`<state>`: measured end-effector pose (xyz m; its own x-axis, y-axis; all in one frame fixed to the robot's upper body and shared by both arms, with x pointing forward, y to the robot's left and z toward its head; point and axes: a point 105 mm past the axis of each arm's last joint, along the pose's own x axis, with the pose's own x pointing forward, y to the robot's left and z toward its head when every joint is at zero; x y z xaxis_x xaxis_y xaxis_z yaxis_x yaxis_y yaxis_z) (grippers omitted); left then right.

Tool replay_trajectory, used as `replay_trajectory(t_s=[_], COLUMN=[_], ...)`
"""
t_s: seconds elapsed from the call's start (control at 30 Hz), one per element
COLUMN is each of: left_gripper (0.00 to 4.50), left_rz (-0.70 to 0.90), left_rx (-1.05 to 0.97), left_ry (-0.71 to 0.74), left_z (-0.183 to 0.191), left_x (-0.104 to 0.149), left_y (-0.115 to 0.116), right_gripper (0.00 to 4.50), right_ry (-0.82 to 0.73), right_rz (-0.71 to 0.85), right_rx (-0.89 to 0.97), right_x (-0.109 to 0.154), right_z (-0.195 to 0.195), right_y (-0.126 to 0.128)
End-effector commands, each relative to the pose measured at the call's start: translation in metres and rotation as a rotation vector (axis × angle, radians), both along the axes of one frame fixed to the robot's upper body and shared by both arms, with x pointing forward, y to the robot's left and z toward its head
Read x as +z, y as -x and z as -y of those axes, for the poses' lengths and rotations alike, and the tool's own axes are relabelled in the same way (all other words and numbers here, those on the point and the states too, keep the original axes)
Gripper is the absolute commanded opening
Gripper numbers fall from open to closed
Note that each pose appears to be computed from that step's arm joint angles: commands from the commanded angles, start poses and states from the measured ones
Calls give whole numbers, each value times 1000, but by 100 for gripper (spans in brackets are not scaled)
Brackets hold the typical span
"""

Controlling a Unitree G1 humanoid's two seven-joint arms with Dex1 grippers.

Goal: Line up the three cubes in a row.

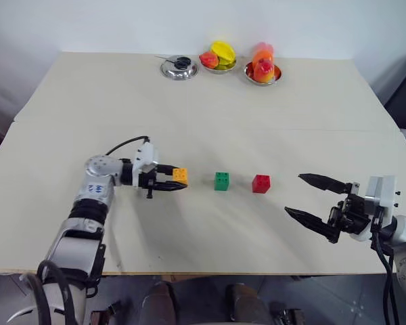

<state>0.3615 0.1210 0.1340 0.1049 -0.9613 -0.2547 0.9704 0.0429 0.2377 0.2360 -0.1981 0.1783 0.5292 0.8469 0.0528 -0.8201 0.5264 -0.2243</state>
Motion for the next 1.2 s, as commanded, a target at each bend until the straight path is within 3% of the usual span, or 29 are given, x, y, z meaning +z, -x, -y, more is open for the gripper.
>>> replay_trajectory(t_s=[0.03, 0.63, 0.93, 1.03, 1.2], left_gripper=[151, 151, 431, 446, 446], left_rz=[21, -24, 21, 49, 55], left_rx=[-12, 11, 71, 60, 49], left_ry=[-37, -84, -81, -88, -94], left_z=[-1, 1, -10, -25, -81], left_x=[3, -8, -4, 0, 4], left_y=[-5, -10, -15, -10, 24], right_gripper=[450, 450, 450, 450, 450], right_ry=[-36, -38, -34, -20, 75], right_rz=[51, 47, 34, 20, -40], right_rx=[-14, -37, -18, -14, -47], right_x=[16, 14, 13, 12, 1], right_z=[-4, -6, -7, -2, 34], right_y=[5, 9, 7, 8, 13])
